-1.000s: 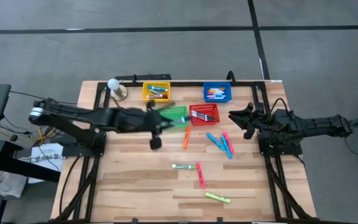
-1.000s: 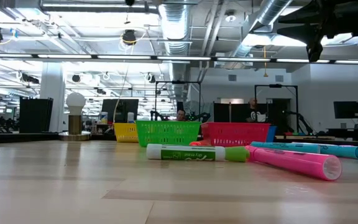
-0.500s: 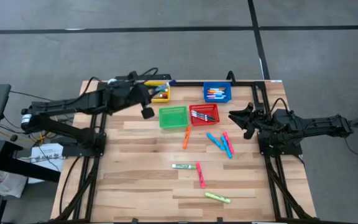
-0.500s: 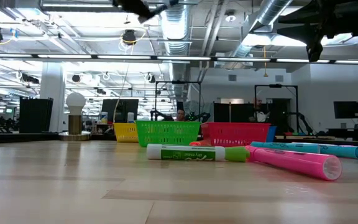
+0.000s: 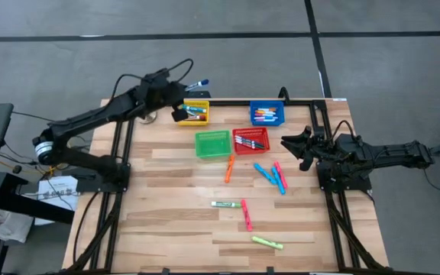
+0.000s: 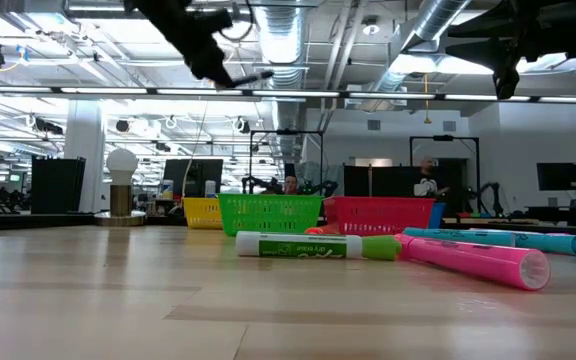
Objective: Pick & Place Markers
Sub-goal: Put the blue marker pen into the yellow bin
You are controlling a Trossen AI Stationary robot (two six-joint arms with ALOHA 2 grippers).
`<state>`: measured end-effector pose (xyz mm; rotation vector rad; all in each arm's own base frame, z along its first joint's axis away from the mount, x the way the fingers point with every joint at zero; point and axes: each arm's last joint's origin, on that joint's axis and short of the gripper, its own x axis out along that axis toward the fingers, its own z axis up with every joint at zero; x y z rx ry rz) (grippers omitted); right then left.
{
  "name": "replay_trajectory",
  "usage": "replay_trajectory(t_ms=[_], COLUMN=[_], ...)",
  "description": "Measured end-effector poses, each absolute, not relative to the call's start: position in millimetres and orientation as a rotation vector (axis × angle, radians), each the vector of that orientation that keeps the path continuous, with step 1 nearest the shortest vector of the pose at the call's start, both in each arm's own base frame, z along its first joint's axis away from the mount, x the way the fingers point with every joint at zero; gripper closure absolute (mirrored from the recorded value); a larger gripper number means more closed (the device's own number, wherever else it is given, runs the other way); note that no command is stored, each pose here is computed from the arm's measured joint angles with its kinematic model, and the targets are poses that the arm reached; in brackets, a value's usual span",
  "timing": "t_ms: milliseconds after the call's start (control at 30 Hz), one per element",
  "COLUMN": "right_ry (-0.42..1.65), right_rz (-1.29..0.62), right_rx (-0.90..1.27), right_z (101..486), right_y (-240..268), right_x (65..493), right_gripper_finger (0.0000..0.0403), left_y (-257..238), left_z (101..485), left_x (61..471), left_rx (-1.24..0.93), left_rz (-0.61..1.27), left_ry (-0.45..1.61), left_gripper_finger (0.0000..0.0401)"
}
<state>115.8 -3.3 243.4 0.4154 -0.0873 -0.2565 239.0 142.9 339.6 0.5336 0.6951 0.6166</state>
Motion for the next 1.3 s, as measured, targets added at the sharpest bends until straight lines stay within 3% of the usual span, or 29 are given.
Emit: replay_trajectory(t_ms=[600,1300], right_ry=[-0.087,-0.086], right_rz=[-0.257,-0.256], right_rx=[0.415,0.415], right_z=[243.3,243.3], right_y=[-3.3,-3.2], right_x=[115.8,115.8], right_gripper_finger=[0.0292,0.0292], left_y=[226.3,238.7], left_z=[253.6,191.7], left_x=[249.0,252.1], left_rx=[0.325,0.167], left_rz=[0.43,0.301], left_ry=[0.903,1.131], left_gripper_finger=[0.0325,0.0322])
